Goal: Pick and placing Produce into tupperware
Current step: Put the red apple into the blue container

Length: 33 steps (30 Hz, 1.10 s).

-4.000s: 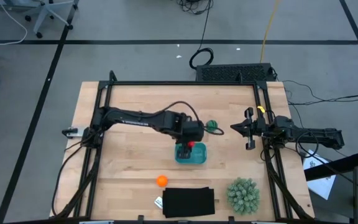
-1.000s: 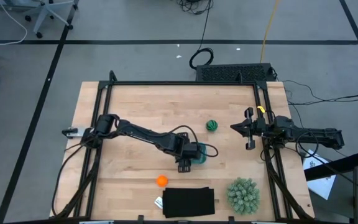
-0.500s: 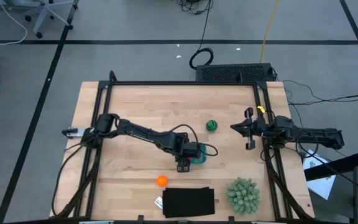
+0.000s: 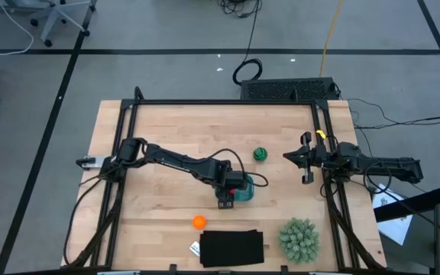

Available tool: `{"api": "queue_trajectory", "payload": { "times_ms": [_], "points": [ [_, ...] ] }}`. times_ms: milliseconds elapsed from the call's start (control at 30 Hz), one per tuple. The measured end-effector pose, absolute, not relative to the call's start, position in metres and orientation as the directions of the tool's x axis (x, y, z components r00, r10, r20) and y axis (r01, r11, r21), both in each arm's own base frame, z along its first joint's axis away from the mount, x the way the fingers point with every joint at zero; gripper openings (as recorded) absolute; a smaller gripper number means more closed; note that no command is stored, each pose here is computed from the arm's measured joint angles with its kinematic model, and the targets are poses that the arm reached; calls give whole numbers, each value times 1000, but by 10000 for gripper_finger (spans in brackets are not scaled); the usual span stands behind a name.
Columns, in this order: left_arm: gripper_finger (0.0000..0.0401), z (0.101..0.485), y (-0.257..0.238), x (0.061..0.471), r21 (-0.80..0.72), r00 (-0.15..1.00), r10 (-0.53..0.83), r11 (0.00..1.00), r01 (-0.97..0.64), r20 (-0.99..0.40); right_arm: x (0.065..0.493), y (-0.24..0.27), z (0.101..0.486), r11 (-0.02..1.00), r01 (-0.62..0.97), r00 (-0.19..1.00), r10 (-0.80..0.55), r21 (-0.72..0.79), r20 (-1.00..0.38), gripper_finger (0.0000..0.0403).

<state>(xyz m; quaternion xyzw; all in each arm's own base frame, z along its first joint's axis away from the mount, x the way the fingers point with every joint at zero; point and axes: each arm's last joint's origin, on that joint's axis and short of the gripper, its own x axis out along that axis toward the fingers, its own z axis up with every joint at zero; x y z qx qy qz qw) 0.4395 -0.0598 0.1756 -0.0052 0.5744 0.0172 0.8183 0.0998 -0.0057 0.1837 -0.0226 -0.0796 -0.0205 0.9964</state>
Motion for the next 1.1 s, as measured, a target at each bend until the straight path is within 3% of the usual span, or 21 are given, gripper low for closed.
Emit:
{"api": "queue_trajectory", "payload": {
  "times_ms": [1100],
  "points": [
    [294, 162, -48, 435, -17, 308, -17, 1000, 1, -951, 100, -6, 184, 998, 44, 987, -37, -42, 159, 0]
  ]
}}
